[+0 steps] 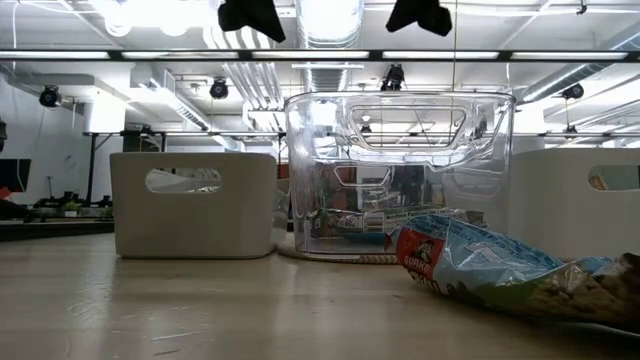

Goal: Pick and place Granola Bars by type
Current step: Put the blue granola bar into the transparent bin

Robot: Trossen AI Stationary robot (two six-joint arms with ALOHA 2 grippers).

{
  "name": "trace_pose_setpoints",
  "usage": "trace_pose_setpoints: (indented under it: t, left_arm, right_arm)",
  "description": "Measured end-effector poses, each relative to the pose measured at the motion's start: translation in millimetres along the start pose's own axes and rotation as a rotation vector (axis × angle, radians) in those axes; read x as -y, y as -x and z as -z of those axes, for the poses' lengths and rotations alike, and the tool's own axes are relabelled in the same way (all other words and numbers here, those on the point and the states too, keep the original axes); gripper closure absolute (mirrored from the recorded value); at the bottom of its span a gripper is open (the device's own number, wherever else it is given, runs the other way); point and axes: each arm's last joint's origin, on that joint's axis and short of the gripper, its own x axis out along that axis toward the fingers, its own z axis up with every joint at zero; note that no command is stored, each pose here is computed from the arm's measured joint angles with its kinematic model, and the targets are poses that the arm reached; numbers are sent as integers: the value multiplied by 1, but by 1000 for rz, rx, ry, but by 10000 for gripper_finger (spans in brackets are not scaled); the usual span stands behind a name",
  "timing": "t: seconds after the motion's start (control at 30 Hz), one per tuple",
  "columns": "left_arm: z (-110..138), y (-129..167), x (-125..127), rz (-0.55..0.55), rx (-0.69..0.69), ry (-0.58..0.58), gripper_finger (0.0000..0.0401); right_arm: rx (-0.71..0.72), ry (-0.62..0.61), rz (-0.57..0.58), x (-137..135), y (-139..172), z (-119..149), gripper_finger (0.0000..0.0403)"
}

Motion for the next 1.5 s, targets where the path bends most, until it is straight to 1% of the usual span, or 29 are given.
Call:
trace_pose_setpoints:
  t: [0.1, 0.23, 0.43, 0.67, 0.77, 0.97, 1.1, 1.23, 1.43, 1.5]
  left_arm:
    - [-1, -1, -8, 27, -1, -11, 401]
    - [-2, -2, -15, 35, -4, -41, 401]
    - [-3, -3, -21, 35, -5, -57, 401]
    - [-3, -3, -22, 60, -6, -71, 401]
    - [-3, -3, -22, 60, -6, -71, 401]
    - [-2, -3, -22, 60, -12, -71, 401]
    - [-1, -3, -22, 59, -18, -79, 401]
    - [1, 1, -24, 55, -27, -85, 401]
    - [5, 7, -28, 41, -50, -92, 401]
    - [6, 8, -29, 35, -59, -93, 401]
  right_arm:
    - [4, -37, -39, 5, -10, -7, 394]
    - [27, -60, -68, 8, -18, -14, 394]
    - [32, -80, -66, 10, -25, -19, 394]
    - [54, -87, -63, 12, -21, -23, 394]
    - [64, -156, -55, 17, -24, -28, 394]
    - [102, -328, -37, 36, -56, -45, 394]
    - [114, -401, -29, 46, -81, -53, 394]
    - [69, -444, 6, 54, -109, -53, 394]
    - [-5, -468, 55, 61, -147, -48, 394]
    - [-33, -505, 71, 64, -160, -45, 394]
